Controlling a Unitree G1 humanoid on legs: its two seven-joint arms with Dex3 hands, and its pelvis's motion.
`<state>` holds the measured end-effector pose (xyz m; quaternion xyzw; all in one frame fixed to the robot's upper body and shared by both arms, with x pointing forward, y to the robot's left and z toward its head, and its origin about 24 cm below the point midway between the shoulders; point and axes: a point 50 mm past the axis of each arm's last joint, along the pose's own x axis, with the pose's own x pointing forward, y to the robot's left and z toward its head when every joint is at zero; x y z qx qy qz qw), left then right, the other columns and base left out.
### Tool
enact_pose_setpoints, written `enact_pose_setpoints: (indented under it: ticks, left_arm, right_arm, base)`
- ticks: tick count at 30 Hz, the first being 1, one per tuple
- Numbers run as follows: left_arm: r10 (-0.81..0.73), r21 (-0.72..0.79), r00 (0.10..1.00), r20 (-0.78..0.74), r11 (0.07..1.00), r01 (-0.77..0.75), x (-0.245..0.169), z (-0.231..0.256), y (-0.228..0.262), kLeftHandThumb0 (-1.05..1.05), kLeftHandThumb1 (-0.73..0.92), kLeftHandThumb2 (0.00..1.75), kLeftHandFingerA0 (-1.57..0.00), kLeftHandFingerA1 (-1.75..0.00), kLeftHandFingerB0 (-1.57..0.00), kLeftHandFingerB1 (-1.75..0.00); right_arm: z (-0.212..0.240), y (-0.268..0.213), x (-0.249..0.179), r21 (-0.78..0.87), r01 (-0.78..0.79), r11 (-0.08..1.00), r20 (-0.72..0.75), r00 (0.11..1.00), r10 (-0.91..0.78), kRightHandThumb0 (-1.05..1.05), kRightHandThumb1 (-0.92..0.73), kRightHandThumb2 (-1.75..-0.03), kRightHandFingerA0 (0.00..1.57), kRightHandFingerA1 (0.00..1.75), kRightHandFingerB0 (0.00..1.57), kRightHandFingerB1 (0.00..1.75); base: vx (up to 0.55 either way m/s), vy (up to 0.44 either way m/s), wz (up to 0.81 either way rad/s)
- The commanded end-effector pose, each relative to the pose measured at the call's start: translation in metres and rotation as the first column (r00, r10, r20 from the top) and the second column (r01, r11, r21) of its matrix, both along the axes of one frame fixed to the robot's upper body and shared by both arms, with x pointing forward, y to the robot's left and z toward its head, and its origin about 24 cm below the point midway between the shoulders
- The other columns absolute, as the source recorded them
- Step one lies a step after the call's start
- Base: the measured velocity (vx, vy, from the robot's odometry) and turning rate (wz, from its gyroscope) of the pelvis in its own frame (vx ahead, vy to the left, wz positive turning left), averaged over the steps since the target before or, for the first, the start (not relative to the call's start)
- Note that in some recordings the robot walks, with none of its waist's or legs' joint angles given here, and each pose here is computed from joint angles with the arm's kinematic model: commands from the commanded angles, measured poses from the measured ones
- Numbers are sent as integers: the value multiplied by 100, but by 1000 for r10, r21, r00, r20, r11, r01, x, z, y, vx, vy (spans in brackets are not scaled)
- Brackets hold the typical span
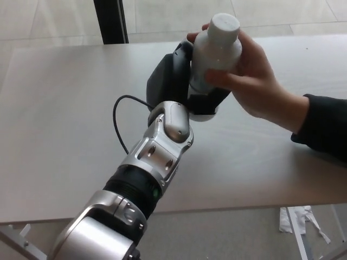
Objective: Pick up a bottle and hand it
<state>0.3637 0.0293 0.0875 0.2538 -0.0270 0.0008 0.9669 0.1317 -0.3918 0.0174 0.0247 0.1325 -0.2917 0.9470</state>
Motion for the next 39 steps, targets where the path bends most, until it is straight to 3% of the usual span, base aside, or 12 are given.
enact_pose_setpoints:
  ticks: [1,4,5,6,9,19,26,28,29,33,34,39]
  left_arm:
    - [-132,-47,989,60,990,135,-10,25,-50,-6,68,88,-89,-158,-79,-116]
    - [-155,-27,987,43,987,156,-8,25,-47,-22,71,68,-93,-136,-48,-63]
    - [-213,-12,977,-25,977,213,-8,25,-44,-51,51,82,-59,-85,0,-17]
    - [-306,23,948,-86,951,309,-10,26,-35,-80,45,75,-7,-50,0,0]
    - [-376,31,910,-175,922,387,-18,29,-19,-101,56,84,0,-7,0,0]
    - [-431,56,876,-217,890,452,-80,52,128,-104,56,86,0,-10,0,0]
    - [-138,32,981,-133,989,143,-124,72,237,-92,52,83,-1,-31,0,0]
    - [-17,52,995,-97,998,23,-147,81,275,-85,53,89,0,-39,0,-12]
    - [70,38,993,-99,997,-66,-159,86,296,-76,48,89,-7,-56,0,-26]
    - [287,32,955,-78,958,-285,-190,100,343,-82,47,87,-20,-62,-5,-48]
    - [341,49,938,-57,940,-338,-199,103,353,-86,60,59,-29,-68,-12,-51]
    - [573,11,820,-11,820,-573,-244,108,397,-92,60,59,-64,-75,-24,-68]
  right_arm:
    - [9,-2,7,-29,1,1000,40,999,0,-43,-44,-77,51,60,36,47]
    - [8,-2,5,-32,0,999,31,1000,1,-34,-59,-58,64,53,42,33]
    - [8,-2,5,-35,1,999,28,1000,0,-35,-58,-58,64,51,42,33]
    - [8,-3,5,-34,7,999,28,1000,-6,-35,-56,-57,64,50,43,34]
    - [6,-2,4,-34,-1,999,33,999,3,-42,-45,-77,53,59,35,47]
    - [8,-9,-2,-37,19,999,48,999,-17,-34,-57,-58,61,50,42,34]
    - [8,-17,-11,-27,51,998,9,999,-51,-45,-44,-77,53,57,38,48]
    - [9,-20,-12,-45,60,997,-12,998,-61,-38,-56,-57,61,48,44,34]
    - [9,-21,-12,-39,63,997,-14,998,-63,-45,-45,-79,59,61,36,48]
    - [7,-24,-18,-24,70,997,-19,997,-70,-44,-45,-78,56,59,38,48]
    - [7,-24,-18,-27,74,997,-22,997,-74,-37,-56,-57,61,48,45,35]
    - [4,-25,-22,-19,77,997,-40,996,-78,-46,-44,-78,58,59,37,48]
  base:
    - [0,0,0]
    - [0,0,0]
    - [0,0,0]
    - [0,0,0]
    - [0,0,0]
    - [0,0,0]
    - [0,0,0]
    - [0,0,0]
    - [0,0,0]
    - [0,0,0]
    - [0,0,0]
    - [0,0,0]
